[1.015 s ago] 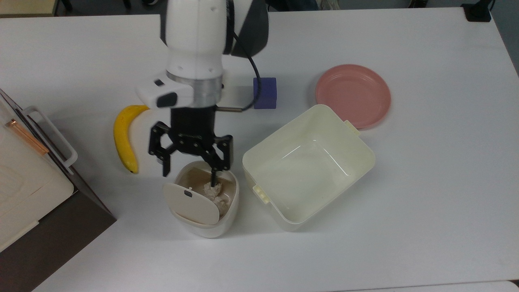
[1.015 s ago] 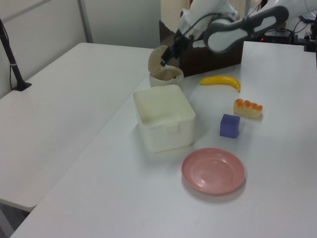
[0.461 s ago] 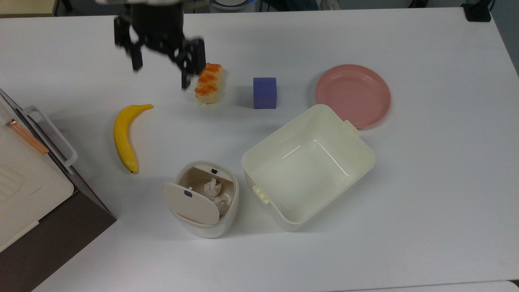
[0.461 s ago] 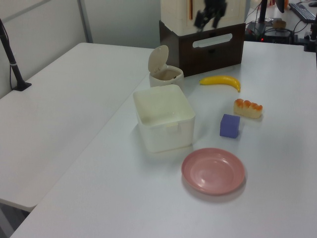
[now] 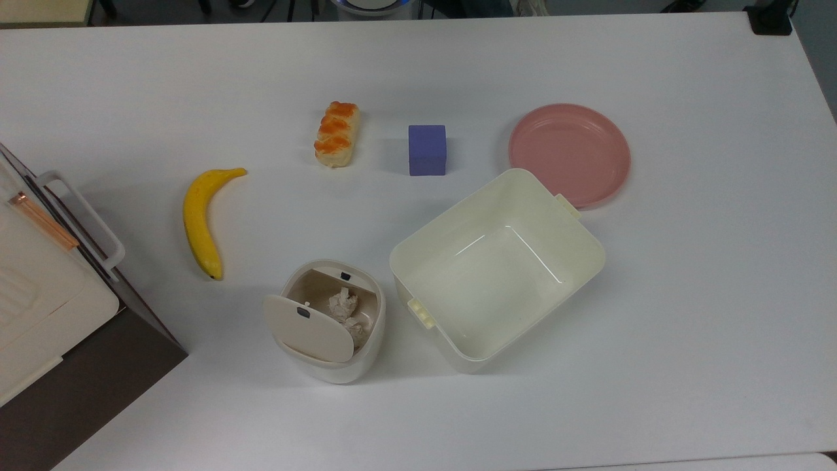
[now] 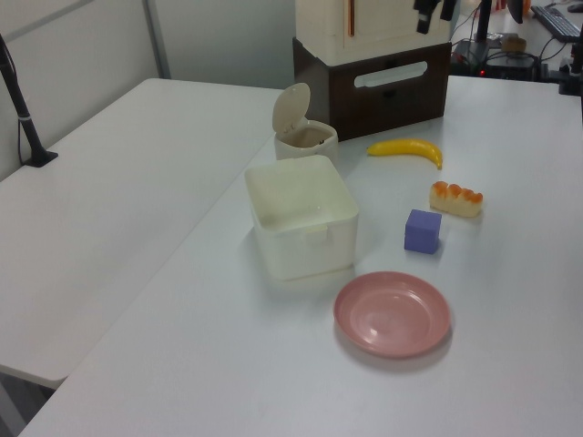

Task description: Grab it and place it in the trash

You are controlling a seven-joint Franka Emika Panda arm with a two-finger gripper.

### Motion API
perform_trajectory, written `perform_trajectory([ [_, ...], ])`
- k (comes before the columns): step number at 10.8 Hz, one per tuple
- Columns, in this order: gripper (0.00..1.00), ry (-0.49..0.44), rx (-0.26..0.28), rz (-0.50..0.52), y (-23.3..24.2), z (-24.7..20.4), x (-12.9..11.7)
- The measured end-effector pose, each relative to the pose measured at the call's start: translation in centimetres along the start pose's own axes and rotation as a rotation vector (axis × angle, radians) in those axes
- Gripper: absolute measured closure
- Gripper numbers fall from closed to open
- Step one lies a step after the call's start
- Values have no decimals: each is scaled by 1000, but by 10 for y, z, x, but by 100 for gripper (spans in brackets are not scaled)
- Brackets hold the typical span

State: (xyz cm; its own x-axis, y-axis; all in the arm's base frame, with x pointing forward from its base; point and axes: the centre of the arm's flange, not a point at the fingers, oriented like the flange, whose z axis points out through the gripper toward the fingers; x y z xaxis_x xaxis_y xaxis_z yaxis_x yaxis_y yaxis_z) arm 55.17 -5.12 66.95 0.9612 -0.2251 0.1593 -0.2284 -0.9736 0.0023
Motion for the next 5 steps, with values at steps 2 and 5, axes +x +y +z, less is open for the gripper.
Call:
perform_trajectory([
  [2, 0, -16, 19, -74, 6, 5, -5],
  [5, 0, -27, 18, -55, 15, 10, -4],
])
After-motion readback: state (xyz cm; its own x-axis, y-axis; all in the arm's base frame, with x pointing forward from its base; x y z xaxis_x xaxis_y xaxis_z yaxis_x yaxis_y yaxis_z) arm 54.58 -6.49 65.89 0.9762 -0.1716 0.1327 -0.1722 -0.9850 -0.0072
